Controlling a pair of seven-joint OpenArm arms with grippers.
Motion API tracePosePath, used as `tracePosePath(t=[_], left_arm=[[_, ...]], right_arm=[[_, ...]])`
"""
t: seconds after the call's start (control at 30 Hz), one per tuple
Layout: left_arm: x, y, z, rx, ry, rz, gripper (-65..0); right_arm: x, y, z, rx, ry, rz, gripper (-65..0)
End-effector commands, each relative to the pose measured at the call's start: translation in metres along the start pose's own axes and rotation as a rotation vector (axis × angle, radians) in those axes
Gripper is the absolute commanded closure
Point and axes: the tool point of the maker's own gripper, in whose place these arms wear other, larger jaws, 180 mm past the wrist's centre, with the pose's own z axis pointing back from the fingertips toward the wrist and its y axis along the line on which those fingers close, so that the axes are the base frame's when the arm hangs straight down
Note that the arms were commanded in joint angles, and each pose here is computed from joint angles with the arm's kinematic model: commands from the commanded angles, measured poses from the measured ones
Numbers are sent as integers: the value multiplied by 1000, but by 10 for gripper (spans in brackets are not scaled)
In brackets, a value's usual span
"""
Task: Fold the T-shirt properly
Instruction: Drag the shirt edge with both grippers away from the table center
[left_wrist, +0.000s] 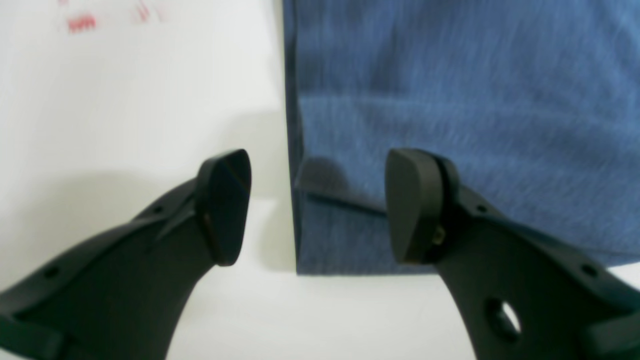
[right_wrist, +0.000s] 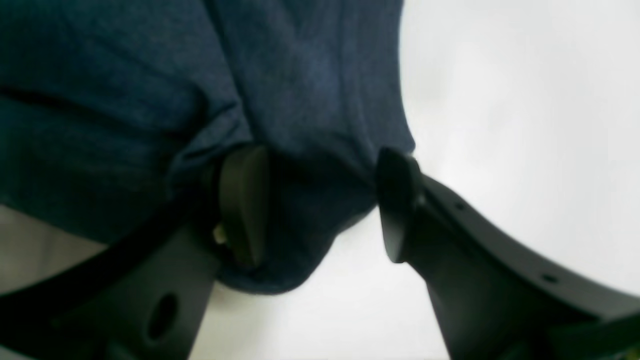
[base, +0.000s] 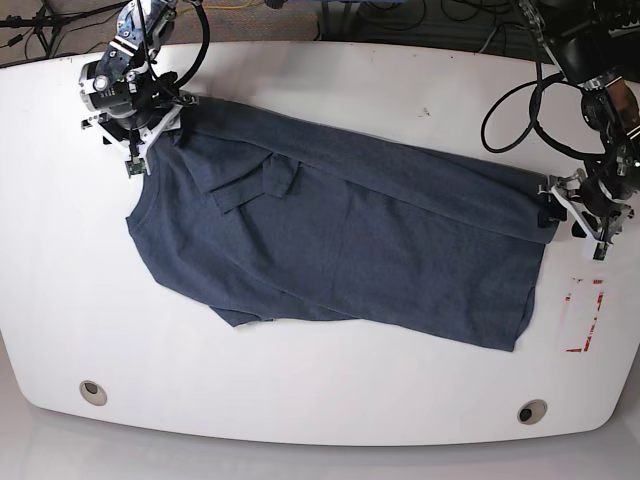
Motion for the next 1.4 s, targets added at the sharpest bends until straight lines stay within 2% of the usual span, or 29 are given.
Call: tracePosePath(t=[0.0, 0.13, 0.33, 0.77, 0.93, 1.23, 1.3, 1.37], left_arm=[[22, 7, 7, 16, -83, -17, -399], [26, 5, 5, 11, -109, -20, -400], [7, 6, -6, -9, -64, 31, -401], [-3, 0, -26, -54, -63, 72, -399], [-26, 11, -33, -7, 5, 98, -400], [-50, 12, -33, 10, 74, 87, -396], [-54, 12, -33, 9, 82, 88, -379], [-55, 12, -33, 8, 86, 86, -315]], right_arm=[[7, 3, -4, 17, -44, -12, -335], [5, 5, -9, 32, -44, -19, -335], [1, 10, -18, 57, -43, -32, -335], [-10, 21, -32, 104, -36, -59, -335], [-9, 21, -32, 104, -37, -59, -335], [-7, 19, -31, 99, -42, -55, -335], [-7, 18, -31, 97, -42, -54, -335], [-6, 19, -32, 98, -44, -53, -333]])
